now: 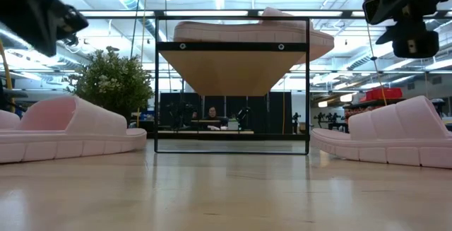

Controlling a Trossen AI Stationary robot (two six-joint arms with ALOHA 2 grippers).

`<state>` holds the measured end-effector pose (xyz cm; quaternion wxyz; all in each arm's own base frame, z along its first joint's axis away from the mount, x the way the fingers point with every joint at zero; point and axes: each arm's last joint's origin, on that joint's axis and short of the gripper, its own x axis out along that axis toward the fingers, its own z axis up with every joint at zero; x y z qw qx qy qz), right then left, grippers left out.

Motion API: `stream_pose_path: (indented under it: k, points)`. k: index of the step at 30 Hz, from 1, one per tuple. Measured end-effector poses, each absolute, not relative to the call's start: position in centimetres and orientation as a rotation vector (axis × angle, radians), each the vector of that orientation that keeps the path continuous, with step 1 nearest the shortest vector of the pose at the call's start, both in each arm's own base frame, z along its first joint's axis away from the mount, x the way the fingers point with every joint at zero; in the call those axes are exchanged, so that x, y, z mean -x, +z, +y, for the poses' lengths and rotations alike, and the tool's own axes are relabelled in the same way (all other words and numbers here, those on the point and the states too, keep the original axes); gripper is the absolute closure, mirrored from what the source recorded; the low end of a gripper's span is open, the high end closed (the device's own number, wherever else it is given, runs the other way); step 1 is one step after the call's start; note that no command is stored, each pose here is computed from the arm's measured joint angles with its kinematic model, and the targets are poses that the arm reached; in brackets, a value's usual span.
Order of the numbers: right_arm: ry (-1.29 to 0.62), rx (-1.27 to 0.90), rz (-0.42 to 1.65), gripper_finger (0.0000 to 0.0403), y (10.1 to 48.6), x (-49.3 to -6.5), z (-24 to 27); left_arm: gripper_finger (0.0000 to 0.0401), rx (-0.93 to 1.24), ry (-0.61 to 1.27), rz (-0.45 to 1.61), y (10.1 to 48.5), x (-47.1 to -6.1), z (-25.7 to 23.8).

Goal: Pick and place slides into the shelf
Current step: Put the pink slide on the shelf

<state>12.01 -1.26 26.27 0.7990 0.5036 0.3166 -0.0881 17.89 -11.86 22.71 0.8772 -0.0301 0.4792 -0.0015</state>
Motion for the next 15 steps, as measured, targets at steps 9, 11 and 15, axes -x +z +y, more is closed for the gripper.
stream_pose_path:
  k: [9,11,15]
  points:
    - [-0.175,-1.048,0.682,0.0238,26.3,-12.0,-1.2,0.0394,0.041,0.044,1.089,20.6,-18.3,-13.5]
    - [-0.177,-1.048,0.681,0.0238,26.3,-12.0,-1.3,0.0396,0.003,0.08,1.081,21.1,-18.3,-13.7]
    - [-0.208,-1.057,0.67,0.0238,26.3,-12.0,-1.3,0.0393,-0.117,0.183,1.054,23.1,-18.2,-14.0]
